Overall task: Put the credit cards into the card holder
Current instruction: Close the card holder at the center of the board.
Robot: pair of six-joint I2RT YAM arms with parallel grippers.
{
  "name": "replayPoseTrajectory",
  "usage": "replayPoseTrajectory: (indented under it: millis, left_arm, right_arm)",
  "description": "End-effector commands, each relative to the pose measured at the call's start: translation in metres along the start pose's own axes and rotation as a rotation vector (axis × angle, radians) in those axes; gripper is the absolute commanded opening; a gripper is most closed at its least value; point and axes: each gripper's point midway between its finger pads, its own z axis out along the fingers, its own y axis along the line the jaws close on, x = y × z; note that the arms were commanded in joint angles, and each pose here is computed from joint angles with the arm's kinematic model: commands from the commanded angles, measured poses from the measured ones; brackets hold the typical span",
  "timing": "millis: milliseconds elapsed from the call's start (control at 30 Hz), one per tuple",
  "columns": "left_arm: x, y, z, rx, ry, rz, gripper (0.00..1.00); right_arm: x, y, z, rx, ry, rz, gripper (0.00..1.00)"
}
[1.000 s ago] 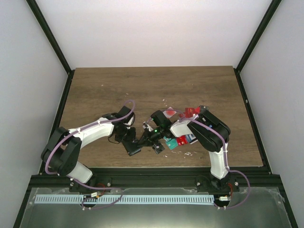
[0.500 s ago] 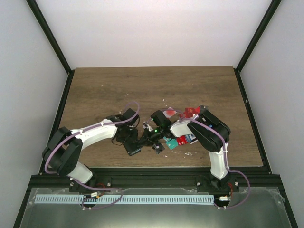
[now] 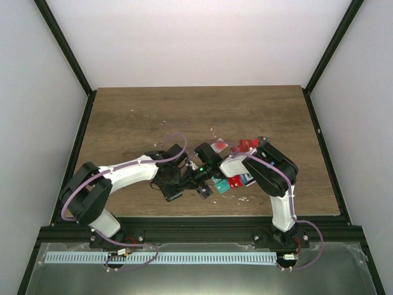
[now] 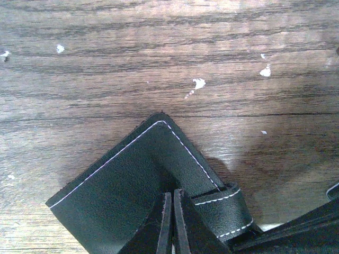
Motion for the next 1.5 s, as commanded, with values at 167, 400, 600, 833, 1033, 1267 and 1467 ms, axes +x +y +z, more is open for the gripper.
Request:
replayPoseTrajectory:
  millis: [167,400,600,833,1033,1267,1467]
  left_arm:
    - [0.096,0.042,0.025,-0.231,0.299,0.089,0.04]
    - [0.102,0.033,0.016,-0.216,0.270,0.109,0.04]
    - [0.127,0.022,0.022,-0.194,0.300,0.176,0.04]
    - [0.138,0.040,0.031,-0.344,0.338,0.286,0.04]
    - [0.140,0.043,0.032,-0.358,0.323,0.302,0.04]
    - [0.147,0.031,0.034,-0.339,0.315,0.361,0.04]
    - [0.122,-0.007,0.002,-0.219,0.229,0.307,0.13]
  right_arm:
    - [-0.006,-0.052,-0.007,0.201,-0.087,0.102,0.01]
    - [-0.005,-0.061,-0.006,0.220,-0.089,0.115,0.01]
    - [-0.010,-0.055,-0.020,0.170,-0.110,0.127,0.01]
    - [0.001,-0.025,-0.031,0.047,-0.039,0.068,0.07]
    - [0.010,-0.032,-0.063,0.028,-0.080,0.087,0.10]
    - [-0.005,-0.030,-0.101,0.023,-0.154,0.080,0.10]
    - [-0.016,-0.014,-0.112,0.040,-0.167,0.033,0.10]
